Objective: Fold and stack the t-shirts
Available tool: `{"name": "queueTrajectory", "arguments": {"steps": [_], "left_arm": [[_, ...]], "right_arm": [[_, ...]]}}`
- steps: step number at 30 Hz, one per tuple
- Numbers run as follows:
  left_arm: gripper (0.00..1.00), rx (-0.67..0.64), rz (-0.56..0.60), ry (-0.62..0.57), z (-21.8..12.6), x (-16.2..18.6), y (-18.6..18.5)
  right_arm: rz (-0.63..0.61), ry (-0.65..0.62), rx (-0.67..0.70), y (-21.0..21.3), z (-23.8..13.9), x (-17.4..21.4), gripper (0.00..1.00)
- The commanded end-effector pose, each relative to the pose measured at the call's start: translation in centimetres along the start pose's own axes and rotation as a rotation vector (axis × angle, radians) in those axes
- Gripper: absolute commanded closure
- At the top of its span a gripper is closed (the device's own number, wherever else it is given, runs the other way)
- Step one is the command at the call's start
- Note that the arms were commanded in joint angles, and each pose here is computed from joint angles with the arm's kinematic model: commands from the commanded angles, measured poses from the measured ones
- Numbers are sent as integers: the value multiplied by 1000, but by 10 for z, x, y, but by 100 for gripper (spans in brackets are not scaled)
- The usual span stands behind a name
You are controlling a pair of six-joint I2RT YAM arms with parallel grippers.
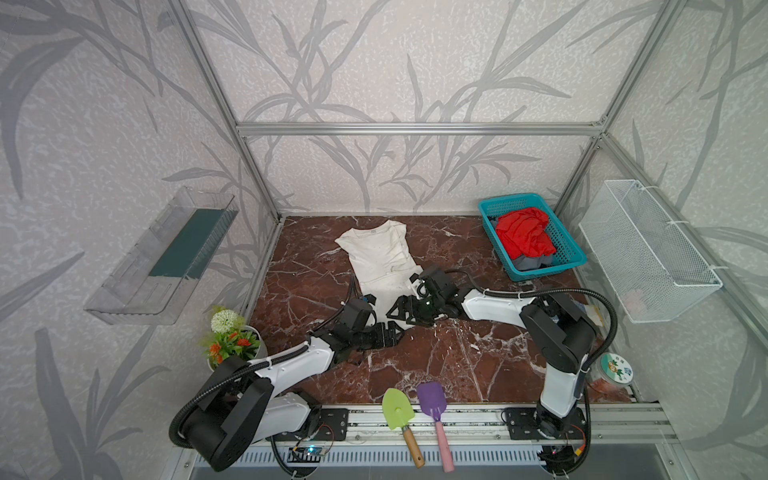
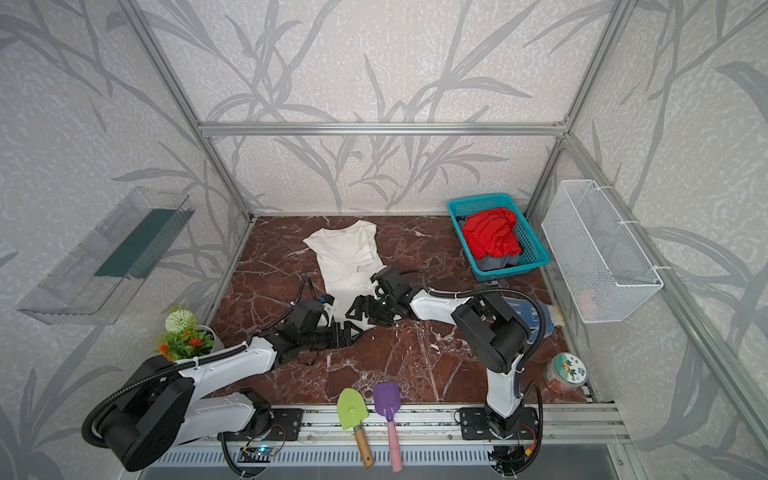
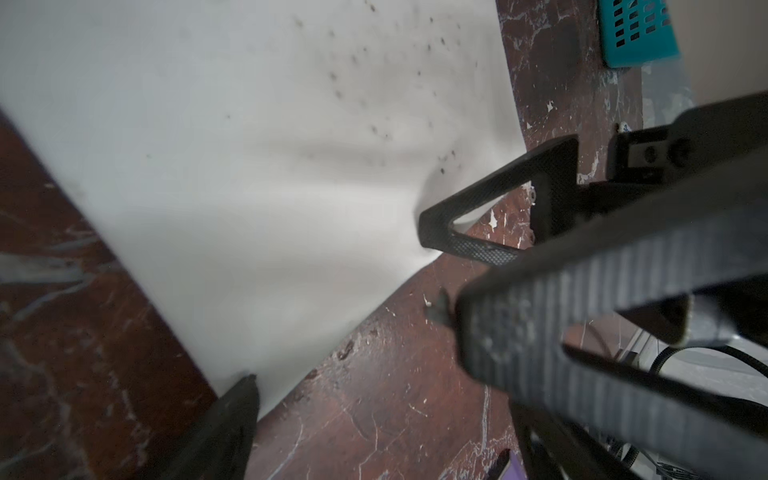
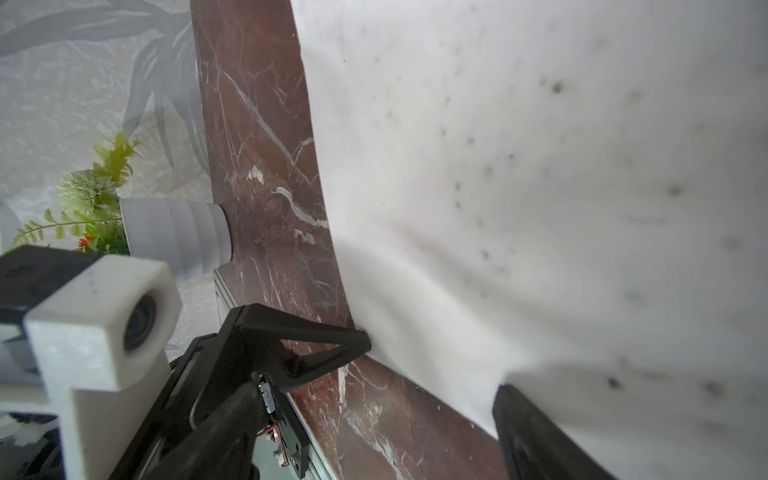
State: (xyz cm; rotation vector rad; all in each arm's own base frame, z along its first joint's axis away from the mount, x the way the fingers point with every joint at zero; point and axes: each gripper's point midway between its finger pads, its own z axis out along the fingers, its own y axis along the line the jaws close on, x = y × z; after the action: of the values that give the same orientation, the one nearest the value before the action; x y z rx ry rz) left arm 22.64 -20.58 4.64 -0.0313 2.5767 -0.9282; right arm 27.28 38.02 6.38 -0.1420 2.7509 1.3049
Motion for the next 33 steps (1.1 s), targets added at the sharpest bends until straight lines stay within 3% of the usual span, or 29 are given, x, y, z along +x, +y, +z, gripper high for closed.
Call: {"name": "queueTrajectory", "arguments": {"steps": [1,13,20,28,33], "left_arm": [[6,-66,-28,78,0,24,22],[6,-71,-39,109,-7,31,22],[6,-102,-32,96,-18,34,28],[6,-126,-16,47,-37,20,23],[6,-203,-6,-5,-60,3,21]], "right_arm": [[26,-18,0,-13,3,-4,12],[131,-17,61,-68,-20,17,12],[148,-12,64,-76,-37,25,12],[32,-75,168,-59,-95,14,12],[49,-105,210,-73,-124,11,12]]}}
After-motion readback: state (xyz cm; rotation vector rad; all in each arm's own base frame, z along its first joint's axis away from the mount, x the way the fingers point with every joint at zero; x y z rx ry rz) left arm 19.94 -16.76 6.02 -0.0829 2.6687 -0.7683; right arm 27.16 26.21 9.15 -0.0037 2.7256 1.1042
